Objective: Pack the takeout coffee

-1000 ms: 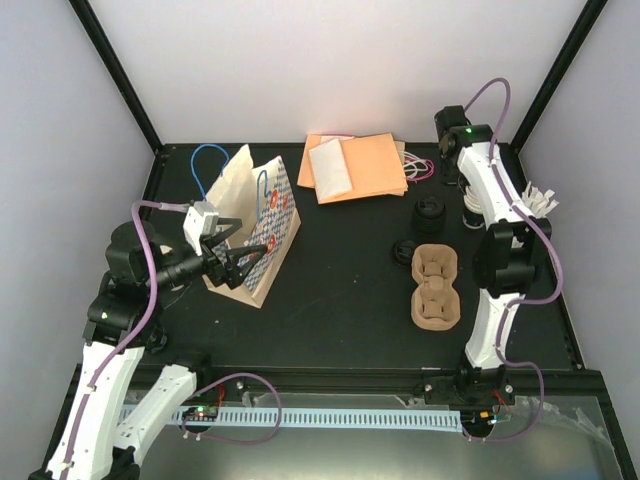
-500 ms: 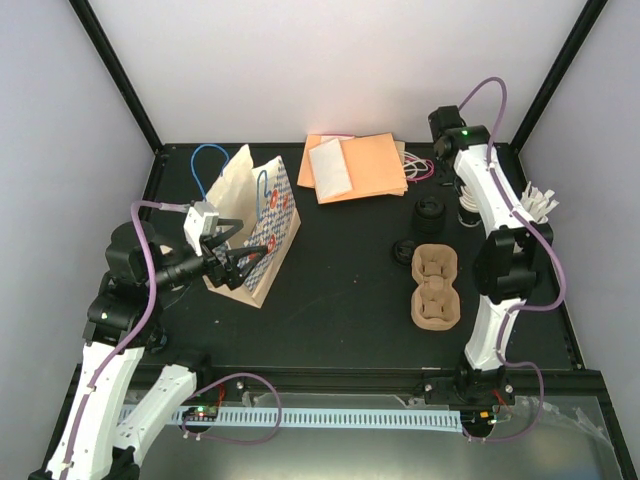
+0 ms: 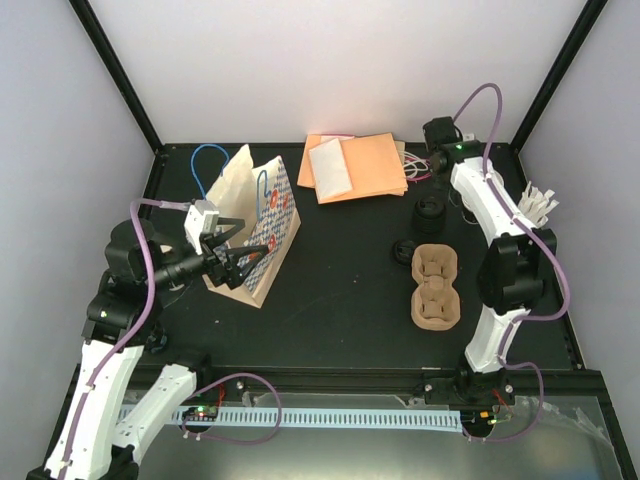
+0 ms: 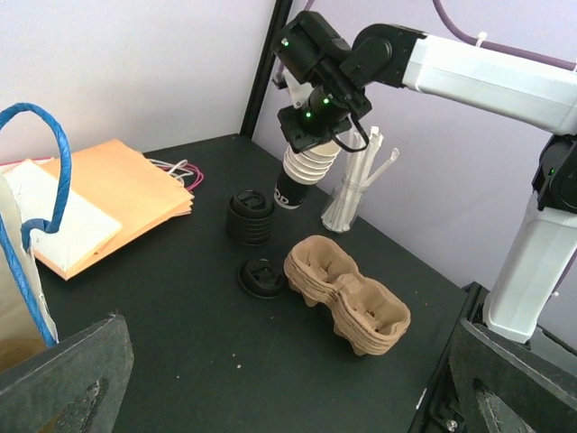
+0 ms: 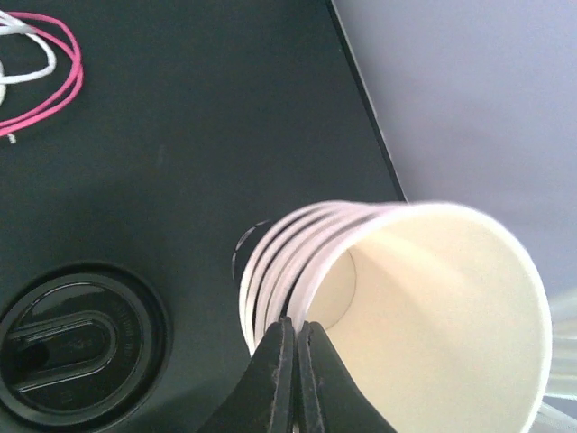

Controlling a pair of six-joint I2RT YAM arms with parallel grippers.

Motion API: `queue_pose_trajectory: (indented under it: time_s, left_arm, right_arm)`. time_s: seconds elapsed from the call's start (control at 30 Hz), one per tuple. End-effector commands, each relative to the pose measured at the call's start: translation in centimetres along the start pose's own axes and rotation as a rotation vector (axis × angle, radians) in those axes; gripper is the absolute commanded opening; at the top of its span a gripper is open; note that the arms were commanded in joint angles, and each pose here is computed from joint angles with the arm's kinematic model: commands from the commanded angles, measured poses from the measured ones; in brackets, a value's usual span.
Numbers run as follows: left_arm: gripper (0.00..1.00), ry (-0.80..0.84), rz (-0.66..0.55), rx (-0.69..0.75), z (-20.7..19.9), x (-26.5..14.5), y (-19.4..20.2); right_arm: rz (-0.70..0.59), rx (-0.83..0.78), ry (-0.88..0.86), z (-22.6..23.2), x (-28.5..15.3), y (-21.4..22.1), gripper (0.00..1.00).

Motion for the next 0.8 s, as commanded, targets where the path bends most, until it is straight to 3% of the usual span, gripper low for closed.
queue_pose_trajectory:
  time_s: [0.0,0.13,0.23,0.6,0.7,0.77]
  left_arm:
    - [0.99,0.037,-0.027,0.027,-1.5,-0.6,-1.3]
    - [0.99,0.045,-0.026,0.021,-1.5,-0.5,-1.3]
    - [0.99,0.049,-0.032,0.019,-1.6,-0.4,-1.5]
    - [0.99,0.035,-0.020,0.012,-1.7,-0.8,-1.0]
    - [0.99,0.037,-0.023,0.013,-1.8,-0.9,-1.0]
    - [0.99,0.041,-0.026,0.008,-1.7,-0.8,-0.9]
  right_arm:
    - [-0.071,0.034,0.044,-1.0,-0.7,-0.9,0.01]
    - [-0.085,0.051,0.107,-2.1,-1.0,-0.2,0.01]
    - [-0.120,0.071,0.028,-1.3,-1.3,0.1,0.01]
    - [0.081,0.074,-0.093,-0.2,-2.6,2.8,0.01]
    - [0.041,0.162,-0.012,-1.8,-2.7,2.6,0.02]
    - [0.059,0.101,-0.123,0.6,-1.2,4.0,0.01]
Point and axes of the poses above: each gripper's point midway between its finger pads, its own x axis out along the fingers, its own z axis along the line the jaws close on, y = z × x, the point moved 1 cm from there along -x, back along the fingers, and after that the axes turned 3 degrees about -x, right-handed, at the moved point
